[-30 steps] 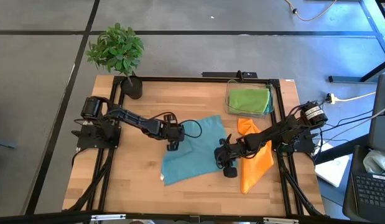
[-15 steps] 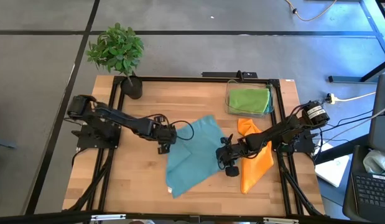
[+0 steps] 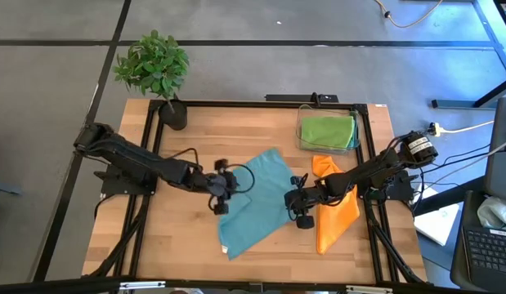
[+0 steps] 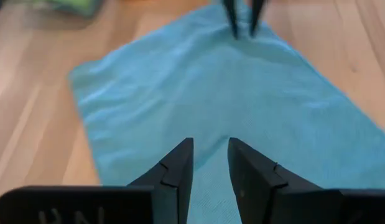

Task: Fold microfiber towels
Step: Fold the light blue microfiber towel

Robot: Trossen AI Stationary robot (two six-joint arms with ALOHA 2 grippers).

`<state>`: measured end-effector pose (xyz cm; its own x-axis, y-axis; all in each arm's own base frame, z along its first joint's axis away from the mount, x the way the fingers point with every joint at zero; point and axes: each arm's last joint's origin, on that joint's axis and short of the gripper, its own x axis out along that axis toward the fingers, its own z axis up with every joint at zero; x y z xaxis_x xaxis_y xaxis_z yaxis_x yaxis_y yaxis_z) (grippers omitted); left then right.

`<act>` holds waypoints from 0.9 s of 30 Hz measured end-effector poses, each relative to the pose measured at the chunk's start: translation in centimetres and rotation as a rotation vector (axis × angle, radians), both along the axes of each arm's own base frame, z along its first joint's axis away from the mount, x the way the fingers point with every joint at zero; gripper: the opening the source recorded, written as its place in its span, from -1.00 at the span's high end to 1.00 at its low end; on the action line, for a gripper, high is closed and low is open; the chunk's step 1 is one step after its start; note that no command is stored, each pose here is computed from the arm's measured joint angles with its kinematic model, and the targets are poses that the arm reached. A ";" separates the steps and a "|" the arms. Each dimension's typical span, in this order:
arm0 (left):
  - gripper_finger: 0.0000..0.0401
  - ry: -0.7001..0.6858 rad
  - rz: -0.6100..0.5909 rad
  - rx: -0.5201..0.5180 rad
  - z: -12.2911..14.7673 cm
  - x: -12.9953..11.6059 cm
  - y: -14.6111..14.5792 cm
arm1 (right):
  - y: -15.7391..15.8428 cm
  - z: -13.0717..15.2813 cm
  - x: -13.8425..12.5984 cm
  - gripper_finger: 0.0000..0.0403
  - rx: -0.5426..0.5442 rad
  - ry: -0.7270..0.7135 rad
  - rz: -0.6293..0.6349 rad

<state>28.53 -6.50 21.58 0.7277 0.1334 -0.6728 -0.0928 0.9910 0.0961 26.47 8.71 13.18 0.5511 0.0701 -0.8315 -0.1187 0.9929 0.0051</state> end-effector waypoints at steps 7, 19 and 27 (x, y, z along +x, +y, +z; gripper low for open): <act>0.54 0.108 -0.165 -0.041 -3.1 1.6 0.4 | 0.0 -0.1 -0.1 0.54 -0.004 0.018 -0.003; 0.54 0.152 -0.460 0.158 -4.9 2.0 -1.6 | 0.0 0.0 -0.1 0.54 -0.005 0.014 -0.001; 0.54 0.174 -0.271 0.076 -5.0 2.5 1.6 | 0.0 0.0 -0.1 0.54 -0.004 0.012 -0.002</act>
